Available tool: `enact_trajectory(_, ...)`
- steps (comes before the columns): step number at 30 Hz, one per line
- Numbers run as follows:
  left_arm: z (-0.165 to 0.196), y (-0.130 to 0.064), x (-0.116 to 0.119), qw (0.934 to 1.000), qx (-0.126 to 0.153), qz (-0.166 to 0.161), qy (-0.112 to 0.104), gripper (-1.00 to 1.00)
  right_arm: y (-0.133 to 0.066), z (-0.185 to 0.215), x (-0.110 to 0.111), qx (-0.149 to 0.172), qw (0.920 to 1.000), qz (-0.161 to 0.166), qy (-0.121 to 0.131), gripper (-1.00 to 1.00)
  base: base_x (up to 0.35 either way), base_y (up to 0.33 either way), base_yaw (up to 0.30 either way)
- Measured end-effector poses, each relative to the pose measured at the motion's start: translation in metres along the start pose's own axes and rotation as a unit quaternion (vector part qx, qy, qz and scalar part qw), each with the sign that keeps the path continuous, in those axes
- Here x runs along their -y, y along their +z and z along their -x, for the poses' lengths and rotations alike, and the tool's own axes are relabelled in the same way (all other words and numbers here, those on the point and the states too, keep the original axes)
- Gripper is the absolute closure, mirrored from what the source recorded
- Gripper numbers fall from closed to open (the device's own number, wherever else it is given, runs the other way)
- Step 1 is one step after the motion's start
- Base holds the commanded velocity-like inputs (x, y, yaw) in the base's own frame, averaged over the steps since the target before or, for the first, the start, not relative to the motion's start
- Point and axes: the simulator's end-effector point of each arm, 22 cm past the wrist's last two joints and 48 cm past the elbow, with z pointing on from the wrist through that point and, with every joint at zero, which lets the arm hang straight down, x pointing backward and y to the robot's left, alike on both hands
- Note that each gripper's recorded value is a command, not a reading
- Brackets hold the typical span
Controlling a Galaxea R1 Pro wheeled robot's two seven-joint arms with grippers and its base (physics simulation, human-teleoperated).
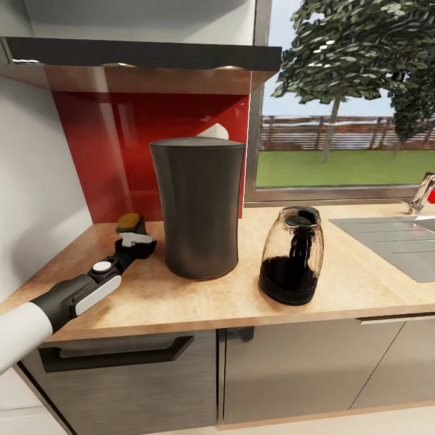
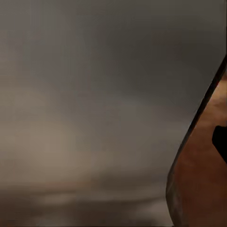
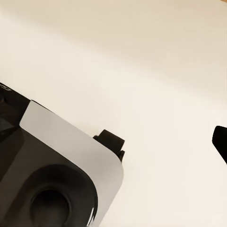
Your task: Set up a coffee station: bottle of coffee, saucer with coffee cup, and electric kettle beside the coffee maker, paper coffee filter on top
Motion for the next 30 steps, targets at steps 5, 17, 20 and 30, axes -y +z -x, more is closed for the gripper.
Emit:
enact_trajectory(5, 0.0001, 0.0000, -0.0001, 1.0000, 0.000, 0.000, 0.000, -1.00, 0.0001, 0.0002, -0.0003, 0.000, 1.0000, 0.000, 0.000, -1.00, 0.000, 0.000, 0.000)
enact_trajectory(17, 0.0001, 0.0000, 0.0000, 1.0000, 0.000, 0.000, 0.000, -1.00, 0.0000, 0.0002, 0.0000, 0.000, 1.0000, 0.000, 0.000, -1.00, 0.000, 0.000, 0.000)
enact_trajectory(20, 0.0001, 0.0000, 0.0004, 1.0000, 0.000, 0.000, 0.000, -1.00, 0.0001, 0.0003, -0.0002, 0.000, 1.0000, 0.000, 0.000, -1.00, 0.000, 0.000, 0.000)
enact_trajectory(30, 0.0002, 0.0000, 0.0001, 1.0000, 0.000, 0.000, 0.000, -1.00, 0.0002, 0.0003, -0.0003, 0.000, 1.0000, 0.000, 0.000, -1.00, 0.000, 0.000, 0.000)
